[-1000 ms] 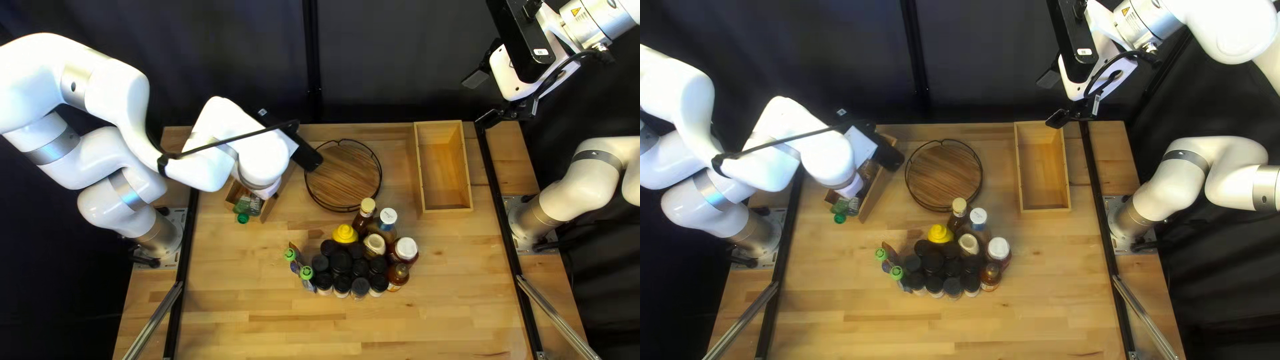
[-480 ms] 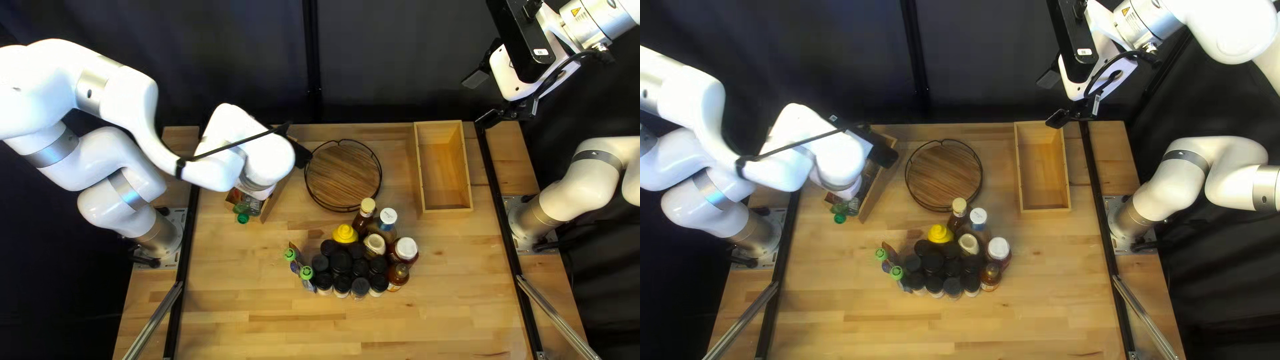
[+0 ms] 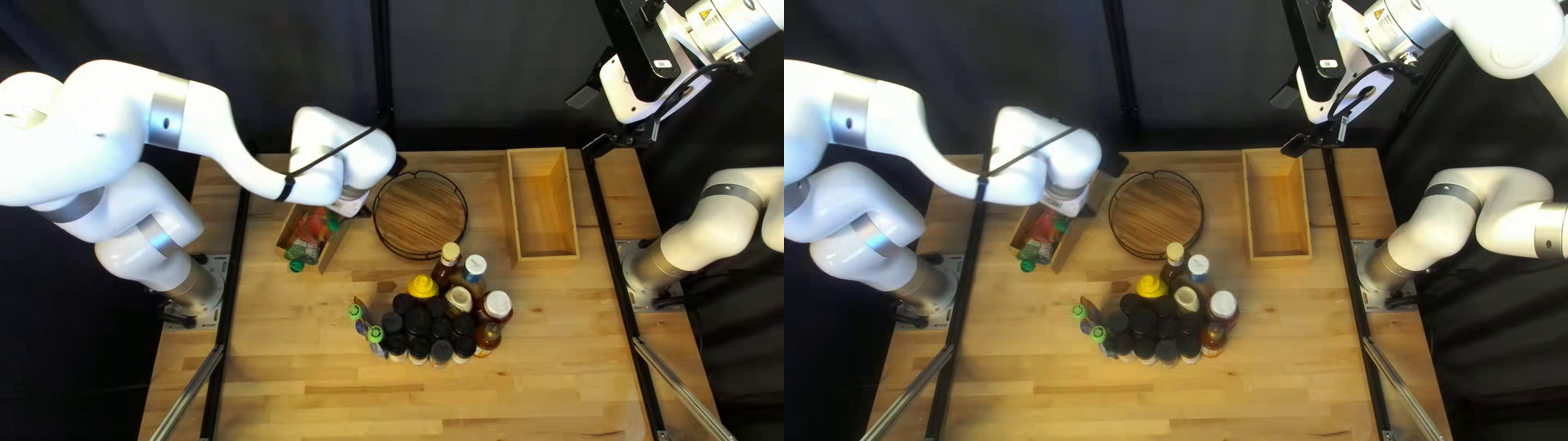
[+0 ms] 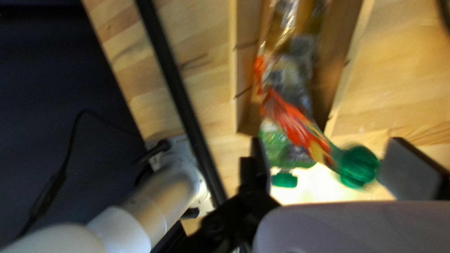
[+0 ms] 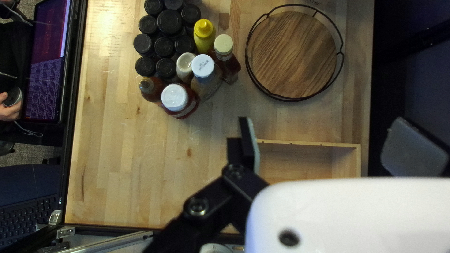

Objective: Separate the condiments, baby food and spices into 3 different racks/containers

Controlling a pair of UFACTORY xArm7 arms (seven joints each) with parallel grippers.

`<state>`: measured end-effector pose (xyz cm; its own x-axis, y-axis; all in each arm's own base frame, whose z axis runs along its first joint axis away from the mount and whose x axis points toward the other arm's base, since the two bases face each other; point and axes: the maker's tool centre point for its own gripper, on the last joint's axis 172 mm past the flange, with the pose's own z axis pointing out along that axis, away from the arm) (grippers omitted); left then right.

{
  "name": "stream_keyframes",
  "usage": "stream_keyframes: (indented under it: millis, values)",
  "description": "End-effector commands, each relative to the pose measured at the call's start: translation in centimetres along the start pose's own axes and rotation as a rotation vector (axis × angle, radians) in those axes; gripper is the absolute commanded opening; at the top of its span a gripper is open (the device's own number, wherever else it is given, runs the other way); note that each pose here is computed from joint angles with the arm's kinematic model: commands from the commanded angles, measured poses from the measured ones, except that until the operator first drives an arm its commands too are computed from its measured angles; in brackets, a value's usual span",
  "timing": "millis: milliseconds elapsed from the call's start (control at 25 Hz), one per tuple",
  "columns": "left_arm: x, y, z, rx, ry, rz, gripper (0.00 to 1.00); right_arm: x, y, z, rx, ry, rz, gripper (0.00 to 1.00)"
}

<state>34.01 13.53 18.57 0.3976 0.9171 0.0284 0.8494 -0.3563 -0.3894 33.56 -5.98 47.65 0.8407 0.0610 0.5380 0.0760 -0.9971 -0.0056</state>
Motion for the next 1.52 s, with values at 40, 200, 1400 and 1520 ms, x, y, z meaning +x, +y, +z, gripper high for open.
stream_keyframes:
  millis: [40,200,1400,1520]
  values:
    - [1.1,-0.4,-1.2,-0.061,0.032,0.022,1.0,0.0,0.0,0.0,0.0,0.0,0.0,1.0]
    - [0.9,-0.5,-2.3,-0.097,0.06,0.057,1.0,0.0,0.0,0.0,0.0,0.0,0.0,1.0]
    - [-17.4,8.1,0.8,-0.174,0.446,1.39,1.0,0.0,0.0,0.0,0.0,0.0,0.0,1.0]
    - [-17.5,8.5,1.9,-0.107,0.503,1.387,1.0,0.0,0.0,0.0,0.0,0.0,0.0,1.0]
